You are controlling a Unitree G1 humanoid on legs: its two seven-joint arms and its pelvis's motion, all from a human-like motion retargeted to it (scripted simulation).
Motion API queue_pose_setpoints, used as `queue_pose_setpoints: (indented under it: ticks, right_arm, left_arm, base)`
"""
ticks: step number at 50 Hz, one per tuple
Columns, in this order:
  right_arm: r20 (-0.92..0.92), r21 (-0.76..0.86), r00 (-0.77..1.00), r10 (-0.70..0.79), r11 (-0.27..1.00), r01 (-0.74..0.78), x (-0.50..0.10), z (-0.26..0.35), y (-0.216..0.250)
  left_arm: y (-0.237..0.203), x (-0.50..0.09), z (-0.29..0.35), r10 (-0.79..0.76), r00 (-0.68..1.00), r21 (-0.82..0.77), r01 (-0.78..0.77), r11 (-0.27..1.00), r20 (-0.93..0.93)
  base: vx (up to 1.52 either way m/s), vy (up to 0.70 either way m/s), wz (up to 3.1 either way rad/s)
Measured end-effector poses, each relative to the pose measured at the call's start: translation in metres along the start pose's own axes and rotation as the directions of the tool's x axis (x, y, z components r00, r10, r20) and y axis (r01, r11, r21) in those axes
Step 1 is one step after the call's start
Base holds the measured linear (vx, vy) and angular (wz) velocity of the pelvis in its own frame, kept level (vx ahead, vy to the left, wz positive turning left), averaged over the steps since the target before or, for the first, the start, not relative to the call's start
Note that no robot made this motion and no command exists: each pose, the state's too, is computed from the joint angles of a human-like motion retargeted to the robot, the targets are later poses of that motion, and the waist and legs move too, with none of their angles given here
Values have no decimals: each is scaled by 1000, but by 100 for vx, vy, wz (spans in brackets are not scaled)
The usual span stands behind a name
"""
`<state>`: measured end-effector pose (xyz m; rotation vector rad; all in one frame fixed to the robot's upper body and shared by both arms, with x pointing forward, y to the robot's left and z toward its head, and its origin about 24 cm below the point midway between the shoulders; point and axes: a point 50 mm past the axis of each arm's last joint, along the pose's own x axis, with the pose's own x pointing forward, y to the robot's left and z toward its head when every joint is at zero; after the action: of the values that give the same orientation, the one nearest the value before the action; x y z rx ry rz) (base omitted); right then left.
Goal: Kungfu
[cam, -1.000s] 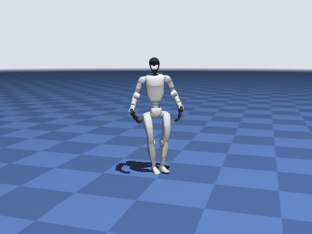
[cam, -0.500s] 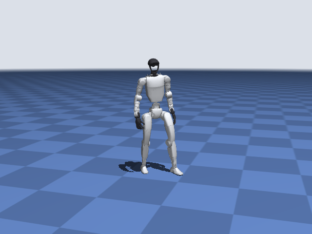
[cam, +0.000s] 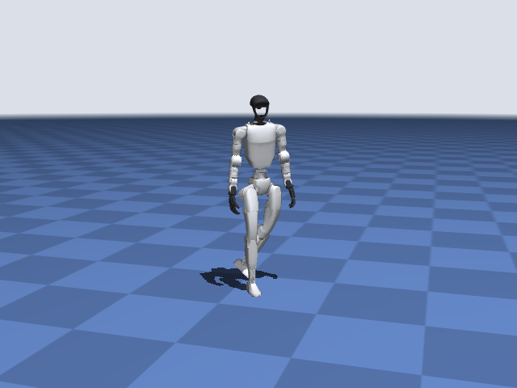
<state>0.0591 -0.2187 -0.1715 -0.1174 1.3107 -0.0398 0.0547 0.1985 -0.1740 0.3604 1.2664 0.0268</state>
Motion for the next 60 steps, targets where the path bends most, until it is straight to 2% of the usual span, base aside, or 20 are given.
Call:
queue_pose_setpoints:
  ticks: [5, 8, 12, 16, 20, 26, 30, 35, 42, 49, 55, 60]
  right_arm:
    - [-42, 365, 999, 10, 931, 6, -2, -23, 30]
    - [-21, 447, 999, 37, 894, -24, -2, -22, 35]
    - [-16, 398, 997, 74, 915, -61, -3, -26, 37]
    - [-47, 282, 996, 75, 958, -59, -4, -32, 36]
    - [-73, 206, 996, 51, 978, -35, -4, -35, 34]
    - [-166, 232, 985, 43, 973, -4, -9, -55, 36]
    - [-225, 290, 973, 49, 957, 19, -15, -73, 42]
    - [-223, 313, 973, 65, 950, 8, -16, -77, 45]
    - [-233, 280, 967, 101, 959, -33, -19, -84, 53]
    - [-185, 155, 980, 79, 987, -50, -11, -63, 46]
    - [-71, 58, 997, 29, 998, -25, -2, -22, 39]
    - [-34, 29, 999, -7, 1000, 7, 0, -15, 36]
  left_arm:
    - [3, 6, 53, -93, 978, 134, 68, 989, 186]
    - [9, 5, 83, -175, 943, 247, 105, 963, 283]
    - [24, 3, 94, -254, 911, 364, 128, 923, 325]
    - [32, 5, 66, -235, 939, 349, 138, 927, 252]
    - [24, 3, 20, -174, 976, 192, 147, 970, 134]
    - [1, -16, -66, -232, 955, -89, 220, 972, -182]
    - [-23, -43, -120, -215, 893, -252, 119, 960, -396]
    - [-39, -65, -150, -241, 840, -377, 48, 925, -486]
    - [-16, -56, -145, -186, 867, -233, 84, 969, -461]
    - [7, -19, -79, -177, 948, -93, 158, 983, -265]
    - [20, 0, -14, -194, 979, -40, 192, 981, -57]
    - [29, 5, 13, -236, 971, 96, 237, 967, -28]
  base:
    - [-47, -4, 35]
    - [-54, 24, 30]
    - [-46, 28, 39]
    - [-43, 30, -81]
    - [-32, 16, -65]
    - [-16, 1, -108]
    - [-4, -10, -111]
    - [-14, -9, -58]
    - [-6, -12, -22]
    - [-9, -5, 24]
    - [-12, -5, -15]
    - [5, -2, 6]
